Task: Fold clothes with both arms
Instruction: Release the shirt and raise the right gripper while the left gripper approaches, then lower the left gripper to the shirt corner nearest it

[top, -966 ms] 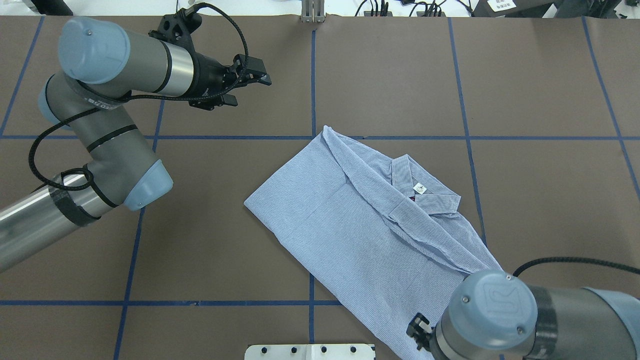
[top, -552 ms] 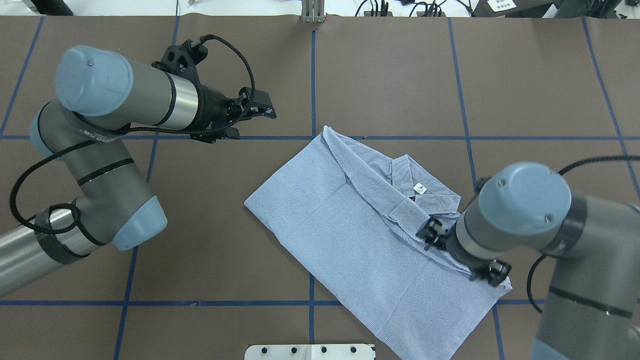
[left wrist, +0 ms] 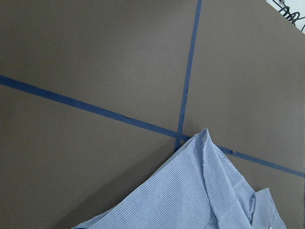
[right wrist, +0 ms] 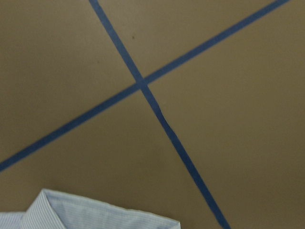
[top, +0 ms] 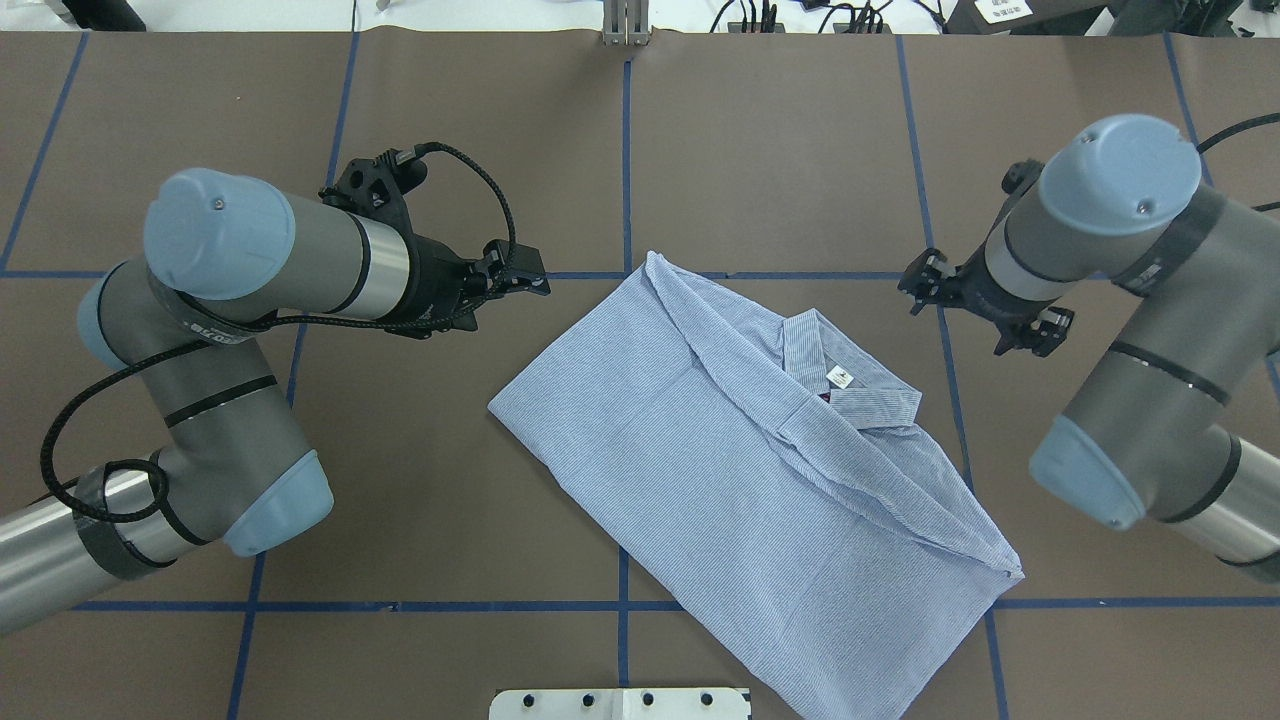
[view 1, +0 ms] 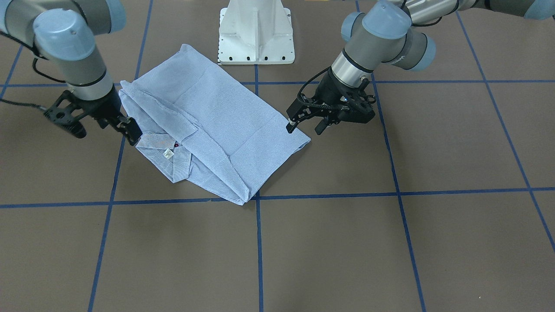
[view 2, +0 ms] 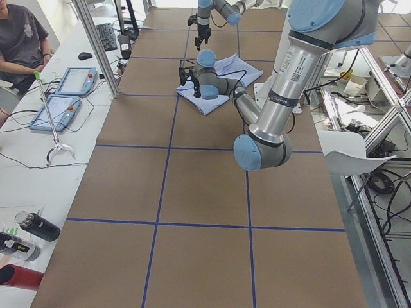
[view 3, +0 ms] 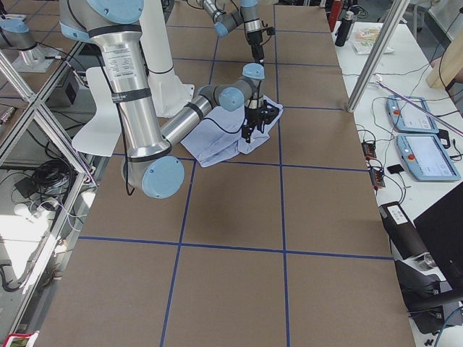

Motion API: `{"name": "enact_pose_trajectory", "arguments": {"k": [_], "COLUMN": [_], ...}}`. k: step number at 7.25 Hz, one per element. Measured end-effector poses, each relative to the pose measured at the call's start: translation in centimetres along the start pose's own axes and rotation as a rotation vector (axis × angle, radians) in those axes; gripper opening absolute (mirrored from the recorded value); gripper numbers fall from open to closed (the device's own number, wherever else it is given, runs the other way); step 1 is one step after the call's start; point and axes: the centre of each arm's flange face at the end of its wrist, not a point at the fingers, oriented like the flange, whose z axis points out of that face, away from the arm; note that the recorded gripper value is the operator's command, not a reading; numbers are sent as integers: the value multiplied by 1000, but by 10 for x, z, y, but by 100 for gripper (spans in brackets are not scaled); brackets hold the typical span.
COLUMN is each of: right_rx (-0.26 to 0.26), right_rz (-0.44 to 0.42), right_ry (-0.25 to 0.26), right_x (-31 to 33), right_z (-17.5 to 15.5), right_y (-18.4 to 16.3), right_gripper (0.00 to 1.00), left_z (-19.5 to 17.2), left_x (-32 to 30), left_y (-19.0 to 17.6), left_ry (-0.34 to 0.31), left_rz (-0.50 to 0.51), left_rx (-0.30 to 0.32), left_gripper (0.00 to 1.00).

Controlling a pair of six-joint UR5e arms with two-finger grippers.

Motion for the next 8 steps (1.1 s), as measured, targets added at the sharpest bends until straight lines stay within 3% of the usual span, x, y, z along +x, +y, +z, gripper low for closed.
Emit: {"name": "enact_pose_trajectory", "arguments": {"k": [3,8], "right_rx": [-9,-57], "right_rz": [-12,-165], "right_ry": [-34,-58], "right_x": [6,32], "right_z": [-8,-20], "right_y": [-74,-118], "right_gripper": [100,100], "left_z": [1,0], "left_x": [-10,-58], "left_y": [19,31], "left_ry": [-40,-101], "left_rz": [-79,-35], "left_rx": [-26,-52], "left_gripper": [99,97]}}
